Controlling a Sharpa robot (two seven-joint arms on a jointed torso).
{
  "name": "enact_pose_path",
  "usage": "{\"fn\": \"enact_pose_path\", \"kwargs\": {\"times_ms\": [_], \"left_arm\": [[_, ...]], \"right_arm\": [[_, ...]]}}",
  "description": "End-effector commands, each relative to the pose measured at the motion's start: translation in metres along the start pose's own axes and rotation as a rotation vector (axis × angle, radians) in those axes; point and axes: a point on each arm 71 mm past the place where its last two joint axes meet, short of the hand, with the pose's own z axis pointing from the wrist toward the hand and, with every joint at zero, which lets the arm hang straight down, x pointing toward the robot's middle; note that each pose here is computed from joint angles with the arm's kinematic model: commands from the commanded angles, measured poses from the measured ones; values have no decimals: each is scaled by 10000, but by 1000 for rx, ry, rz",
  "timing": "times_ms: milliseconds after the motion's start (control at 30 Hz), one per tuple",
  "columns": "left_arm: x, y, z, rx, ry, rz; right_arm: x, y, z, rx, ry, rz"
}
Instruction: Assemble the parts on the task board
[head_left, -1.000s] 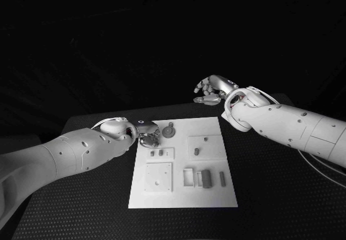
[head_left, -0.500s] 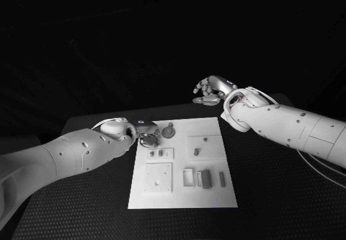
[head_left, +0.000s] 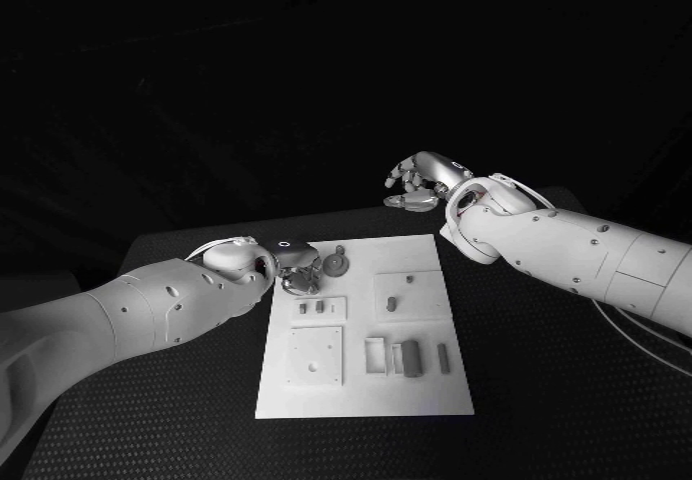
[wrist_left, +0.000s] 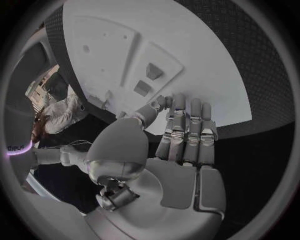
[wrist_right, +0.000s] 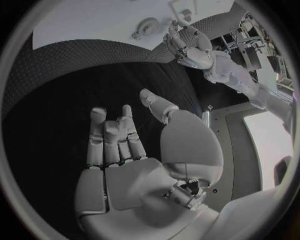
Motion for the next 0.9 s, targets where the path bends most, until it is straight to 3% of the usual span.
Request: {"fn": "enact_pose_path", "kwargs": {"times_ms": [33,500,900], "left_arm": [[-34,-35,22,3,-27,8],[22,-17,32,-30,59,20],[29,8,13,-34,62,28]], "right_arm": [[12,10,3,-6,17,-1],[13,-1,-4,-3,27,-2],[9,-14,-9,0,29,-3]]}}
